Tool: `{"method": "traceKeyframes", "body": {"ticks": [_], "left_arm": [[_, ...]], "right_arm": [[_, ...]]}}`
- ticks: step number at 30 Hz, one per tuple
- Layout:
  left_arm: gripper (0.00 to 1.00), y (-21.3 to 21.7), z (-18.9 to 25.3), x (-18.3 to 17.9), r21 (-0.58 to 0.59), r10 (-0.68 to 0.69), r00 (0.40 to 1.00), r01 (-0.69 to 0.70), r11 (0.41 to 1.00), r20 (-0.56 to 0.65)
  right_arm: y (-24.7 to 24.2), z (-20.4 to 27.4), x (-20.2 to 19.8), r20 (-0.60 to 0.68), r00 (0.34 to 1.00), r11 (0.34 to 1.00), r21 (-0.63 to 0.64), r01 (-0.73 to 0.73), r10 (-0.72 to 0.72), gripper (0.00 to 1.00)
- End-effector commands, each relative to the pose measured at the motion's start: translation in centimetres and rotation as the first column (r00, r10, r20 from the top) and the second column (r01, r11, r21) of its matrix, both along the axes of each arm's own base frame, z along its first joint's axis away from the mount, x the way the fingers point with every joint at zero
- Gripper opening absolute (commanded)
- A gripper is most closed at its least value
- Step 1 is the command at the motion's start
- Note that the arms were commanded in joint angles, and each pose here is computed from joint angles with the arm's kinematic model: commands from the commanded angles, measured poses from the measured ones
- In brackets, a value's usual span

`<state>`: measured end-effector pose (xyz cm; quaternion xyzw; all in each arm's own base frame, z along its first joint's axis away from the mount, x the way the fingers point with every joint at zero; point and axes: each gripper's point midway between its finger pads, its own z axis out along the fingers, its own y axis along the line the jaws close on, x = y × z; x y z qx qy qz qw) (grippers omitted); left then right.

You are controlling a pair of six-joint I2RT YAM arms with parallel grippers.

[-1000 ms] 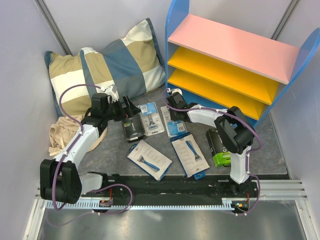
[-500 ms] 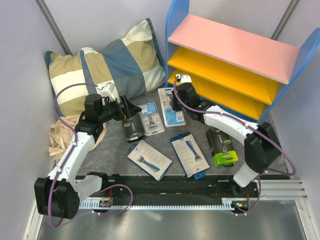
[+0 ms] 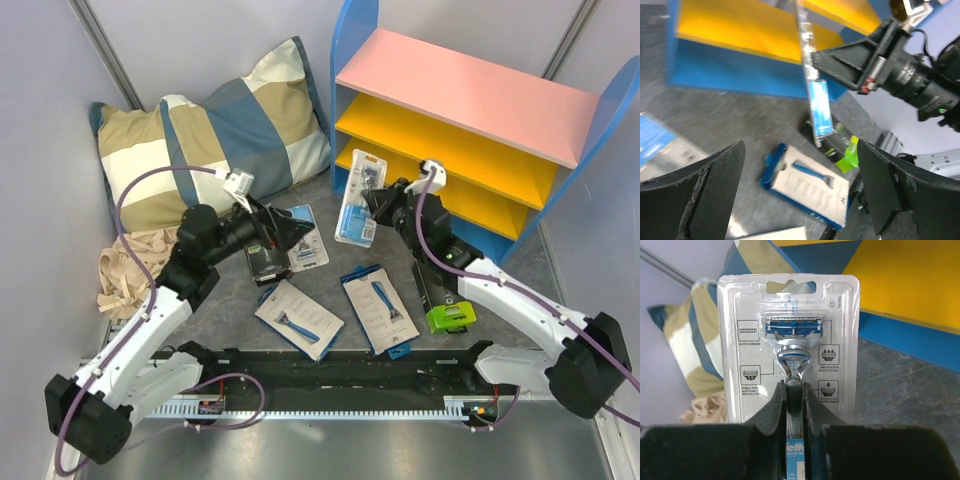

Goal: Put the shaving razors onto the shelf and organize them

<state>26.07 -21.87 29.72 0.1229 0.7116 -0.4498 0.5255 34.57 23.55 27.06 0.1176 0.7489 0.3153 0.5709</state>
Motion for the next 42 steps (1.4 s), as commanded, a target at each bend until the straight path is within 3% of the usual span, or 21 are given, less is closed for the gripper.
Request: {"method": "traceKeyframes", "body": {"ticks": [1, 4, 9, 22, 31, 35, 42], "left_arm": [[1.00, -3.7, 1.2, 0.3, 0.011, -0.002, 0.996, 0.001, 1.000, 0.085], [1.00, -6.5, 1.0, -0.1, 0.030, -0.063, 0.993, 0.060, 0.998, 0.096], [1.00, -10.0, 0.5, -0.5, 0.073, -0.100, 0.987, 0.091, 0.993, 0.129], [0.97, -15.8, 1.9, -1.7, 0.071, -0.165, 0.960, 0.153, 0.986, 0.227], [0.73, -18.1, 2.1, -0.5, 0.061, -0.178, 0.961, 0.169, 0.984, 0.210], [0.49, -18.9, 1.9, -0.4, 0.059, -0.194, 0.960, 0.186, 0.981, 0.200], [0.15, -18.8, 1.5, 0.3, 0.055, -0.158, 0.971, 0.150, 0.987, 0.178]], "right_arm": [[-1.9, 4.5, -0.7, 0.073, 0.990, 0.954, 0.285, 0.092, -0.117, 0.00], [-4.3, 4.8, -1.6, 0.061, 0.976, 0.903, 0.396, 0.168, -0.209, 0.00], [-7.9, 4.8, -2.8, 0.034, 0.942, 0.836, 0.473, 0.278, -0.333, 0.00], [-8.9, 5.4, -3.7, 0.020, 0.938, 0.808, 0.513, 0.289, -0.347, 0.00], [-9.1, 6.2, -4.0, 0.039, 0.937, 0.811, 0.514, 0.279, -0.347, 0.00], [-9.4, 6.6, -4.3, 0.044, 0.936, 0.802, 0.531, 0.273, -0.349, 0.00], [-9.8, 7.2, -4.7, 0.057, 0.934, 0.798, 0.539, 0.268, -0.352, 0.03]]}}
